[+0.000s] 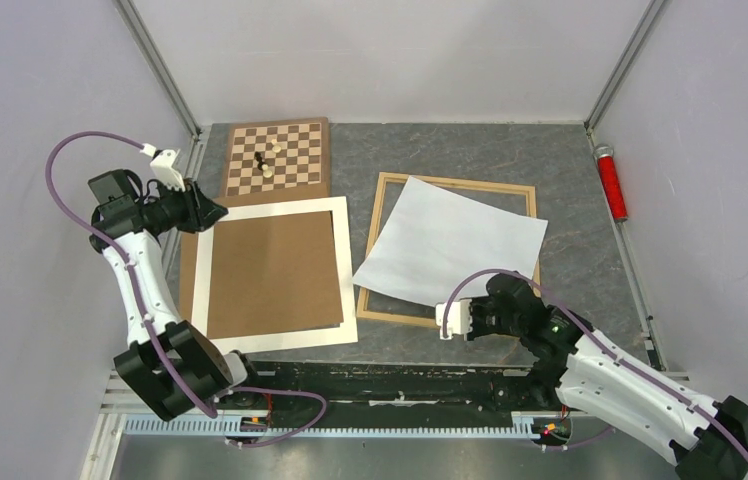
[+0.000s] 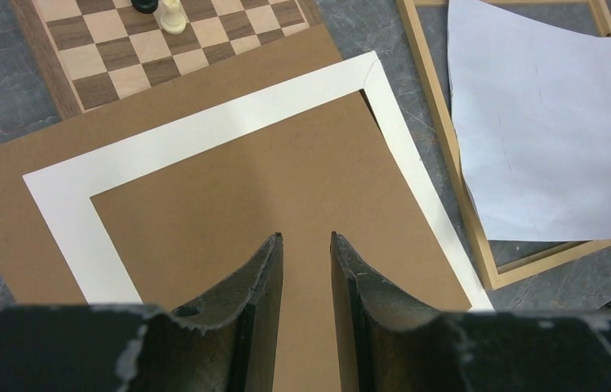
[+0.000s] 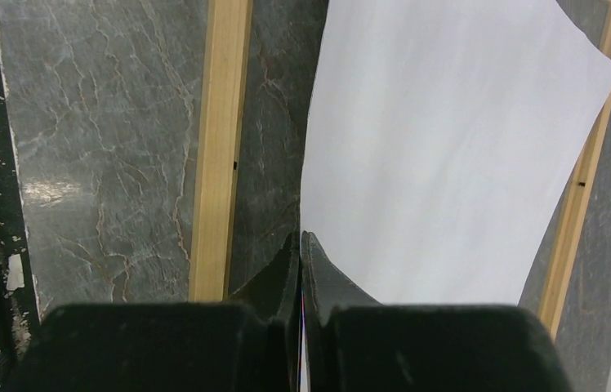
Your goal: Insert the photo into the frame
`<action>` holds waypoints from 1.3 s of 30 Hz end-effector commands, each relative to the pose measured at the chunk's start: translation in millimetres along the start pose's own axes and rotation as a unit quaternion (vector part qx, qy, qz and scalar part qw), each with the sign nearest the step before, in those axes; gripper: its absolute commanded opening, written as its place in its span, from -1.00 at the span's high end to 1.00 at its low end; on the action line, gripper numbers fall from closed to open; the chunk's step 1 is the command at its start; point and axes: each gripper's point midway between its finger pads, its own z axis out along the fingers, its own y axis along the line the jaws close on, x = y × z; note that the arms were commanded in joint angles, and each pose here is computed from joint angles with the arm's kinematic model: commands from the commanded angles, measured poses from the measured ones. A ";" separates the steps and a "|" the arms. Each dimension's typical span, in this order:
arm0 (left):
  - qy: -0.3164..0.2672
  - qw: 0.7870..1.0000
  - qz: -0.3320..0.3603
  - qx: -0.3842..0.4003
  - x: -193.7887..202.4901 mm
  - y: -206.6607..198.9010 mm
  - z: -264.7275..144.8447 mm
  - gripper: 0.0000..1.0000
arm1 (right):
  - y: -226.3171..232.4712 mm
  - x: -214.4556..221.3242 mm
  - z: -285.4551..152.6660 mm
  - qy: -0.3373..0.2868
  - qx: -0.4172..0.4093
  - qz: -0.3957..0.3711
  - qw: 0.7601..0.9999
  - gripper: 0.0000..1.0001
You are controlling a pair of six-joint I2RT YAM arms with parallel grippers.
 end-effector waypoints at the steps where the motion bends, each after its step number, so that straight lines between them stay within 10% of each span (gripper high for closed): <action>1: -0.016 1.000 0.007 -0.016 -9.8 -1.4 -3.3 0.30 | -5.1 -10.8 -2.4 -0.013 0.004 -0.037 0.999 1.00; 39: 0.000 0.999 -0.001 -0.051 -2.0 -14.5 1.7 0.30 | -16.5 -20.8 -8.1 0.015 0.083 -0.182 0.980 1.00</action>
